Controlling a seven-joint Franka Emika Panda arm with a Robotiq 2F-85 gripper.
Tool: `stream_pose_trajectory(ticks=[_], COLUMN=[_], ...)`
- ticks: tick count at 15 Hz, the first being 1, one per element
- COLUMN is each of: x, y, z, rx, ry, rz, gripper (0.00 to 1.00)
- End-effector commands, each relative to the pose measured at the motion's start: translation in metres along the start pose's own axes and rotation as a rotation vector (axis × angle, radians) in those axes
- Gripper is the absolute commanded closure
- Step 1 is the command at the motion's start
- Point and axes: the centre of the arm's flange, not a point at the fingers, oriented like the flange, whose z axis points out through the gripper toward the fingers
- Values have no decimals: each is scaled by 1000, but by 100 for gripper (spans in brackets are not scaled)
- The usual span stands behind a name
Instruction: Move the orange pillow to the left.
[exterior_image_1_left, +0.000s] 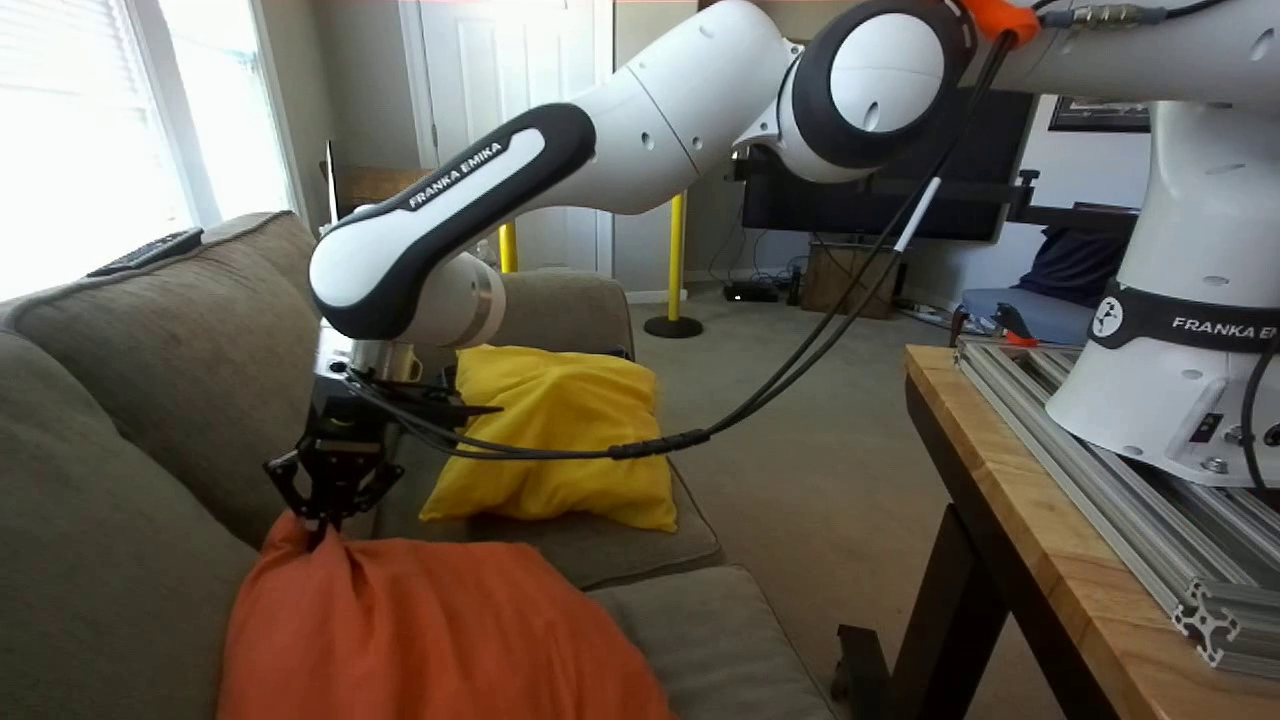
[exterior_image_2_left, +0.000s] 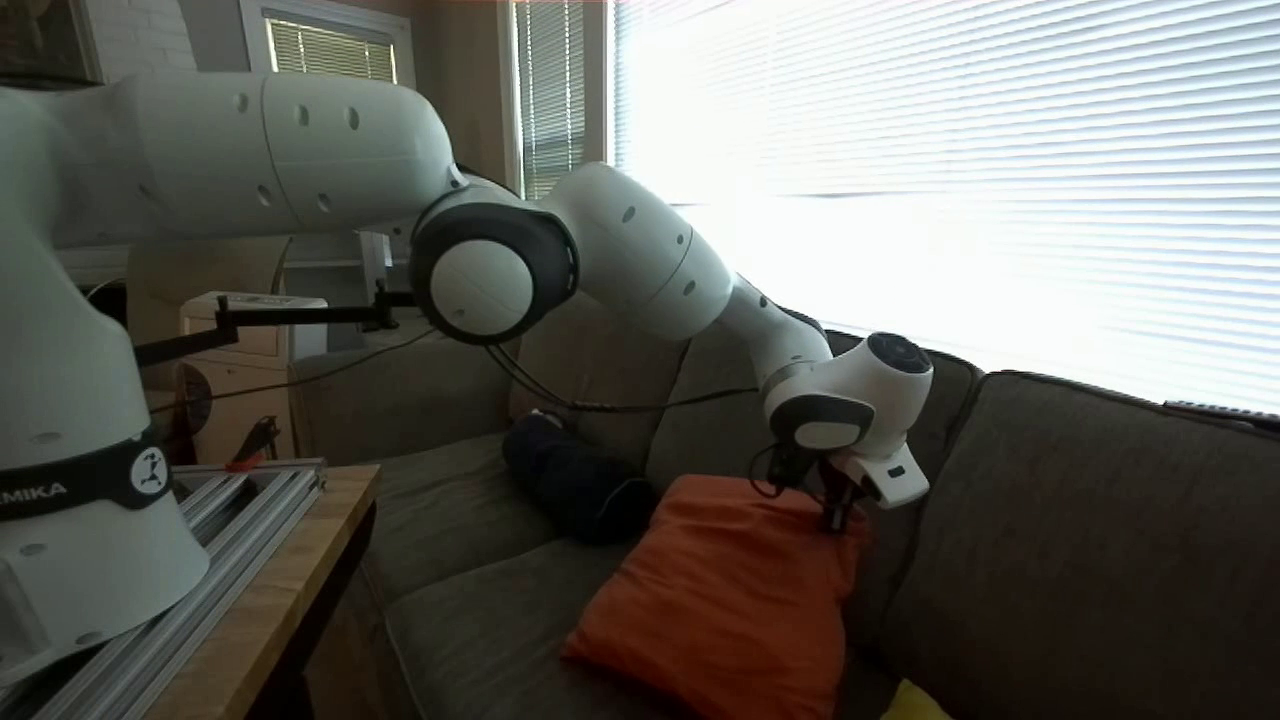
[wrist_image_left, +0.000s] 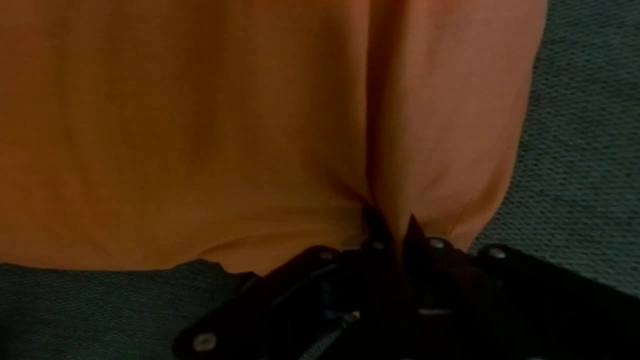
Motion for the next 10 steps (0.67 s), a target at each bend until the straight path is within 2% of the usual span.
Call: stream_pose_trajectory(ticks=[1,5,10], x=[10,-8,-34], y=[-28,-55,-116], z=[-17,-50,-91], rx=[12,-80,-231], ry=[1,16,64], rz=[-40,-170,-393], gripper=[99,98,98])
